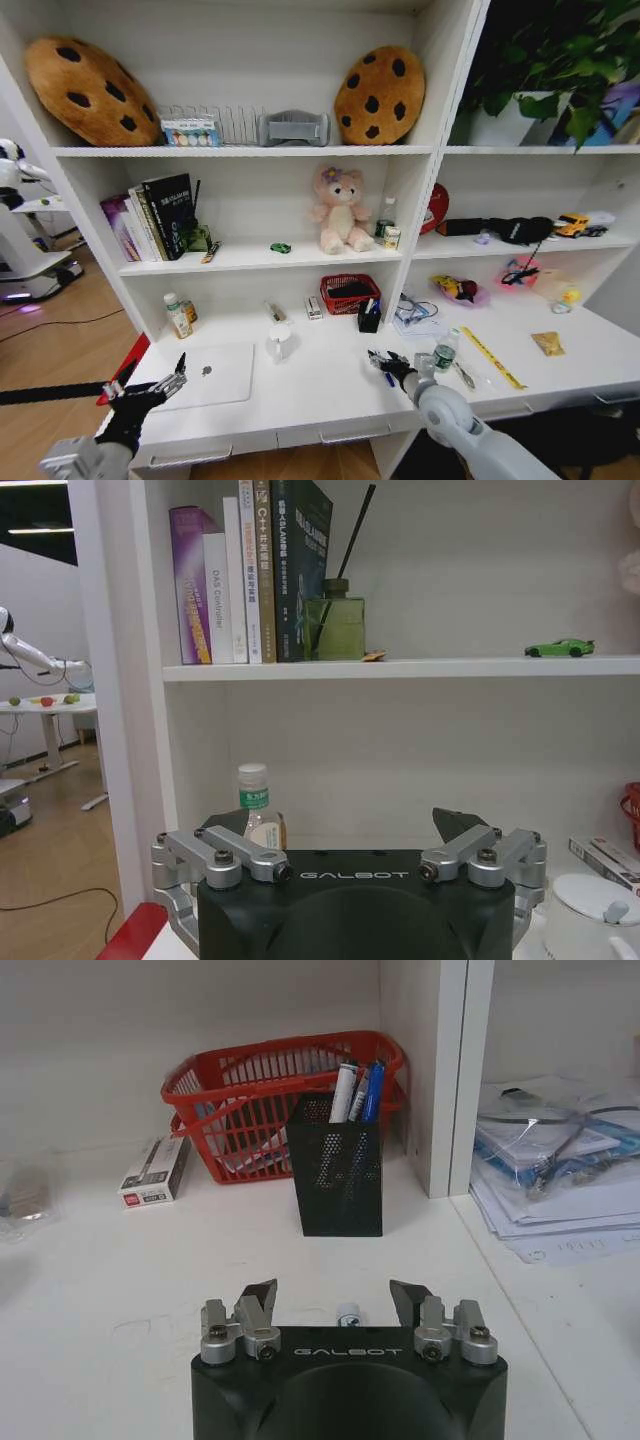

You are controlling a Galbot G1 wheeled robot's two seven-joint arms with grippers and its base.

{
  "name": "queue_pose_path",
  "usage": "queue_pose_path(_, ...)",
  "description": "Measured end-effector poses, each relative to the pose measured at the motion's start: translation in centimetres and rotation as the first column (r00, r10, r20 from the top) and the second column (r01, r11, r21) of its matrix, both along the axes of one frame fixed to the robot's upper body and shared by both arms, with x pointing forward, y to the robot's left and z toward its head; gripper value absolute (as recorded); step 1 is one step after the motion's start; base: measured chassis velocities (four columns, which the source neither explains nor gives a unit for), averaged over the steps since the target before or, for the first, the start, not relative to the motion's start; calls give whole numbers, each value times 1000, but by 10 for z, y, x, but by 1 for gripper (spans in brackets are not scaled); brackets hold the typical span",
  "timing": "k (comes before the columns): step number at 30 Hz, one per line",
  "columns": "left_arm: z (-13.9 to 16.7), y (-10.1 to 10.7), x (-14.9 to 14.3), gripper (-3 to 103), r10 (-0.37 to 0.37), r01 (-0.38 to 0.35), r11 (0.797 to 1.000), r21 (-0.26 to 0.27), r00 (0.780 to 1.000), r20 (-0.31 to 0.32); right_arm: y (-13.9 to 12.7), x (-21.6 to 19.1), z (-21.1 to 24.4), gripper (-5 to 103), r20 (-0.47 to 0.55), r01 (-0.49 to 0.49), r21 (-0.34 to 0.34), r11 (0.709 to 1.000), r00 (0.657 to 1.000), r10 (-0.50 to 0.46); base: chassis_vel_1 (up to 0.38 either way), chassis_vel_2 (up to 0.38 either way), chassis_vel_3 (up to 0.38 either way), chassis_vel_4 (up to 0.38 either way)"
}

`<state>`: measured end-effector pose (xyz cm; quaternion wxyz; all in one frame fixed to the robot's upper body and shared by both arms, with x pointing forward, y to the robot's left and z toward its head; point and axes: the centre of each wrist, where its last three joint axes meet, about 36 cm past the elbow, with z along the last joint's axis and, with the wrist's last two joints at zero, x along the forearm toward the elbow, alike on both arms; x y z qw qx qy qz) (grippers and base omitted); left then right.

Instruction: Organize the objects on the table.

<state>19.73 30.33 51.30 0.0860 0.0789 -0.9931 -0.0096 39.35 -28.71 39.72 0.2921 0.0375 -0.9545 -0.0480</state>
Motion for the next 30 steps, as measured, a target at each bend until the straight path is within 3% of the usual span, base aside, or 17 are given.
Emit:
queue_pose_path(18,0,0,0,100,0,0,1000,0,1000,0,-6,16,-30,76,-44,-12,-9,1000,999,12,0,0,0,0)
queue_pose_path(22,0,0,0,100,0,0,1000,0,1000,0,-6,19,-38,70,-59,-12,-12,1000,998,11,0,0,0,0)
queue_pose_path(23,0,0,0,100,0,0,1000,0,1000,0,-5,22,-43,61,-63,-11,-16,1000,998,10,0,0,0,0)
queue_pose_path(25,0,0,0,100,0,0,1000,0,1000,0,-5,22,-43,61,-63,-11,-17,1000,998,10,0,0,0,0)
queue_pose_path(28,0,0,0,100,0,0,1000,0,1000,0,-5,25,-48,44,-63,-3,-28,1000,998,2,0,0,0,0)
queue_pose_path(30,0,0,0,100,0,0,1000,0,1000,0,-5,25,-48,39,-63,-4,-29,1000,998,2,0,0,0,0)
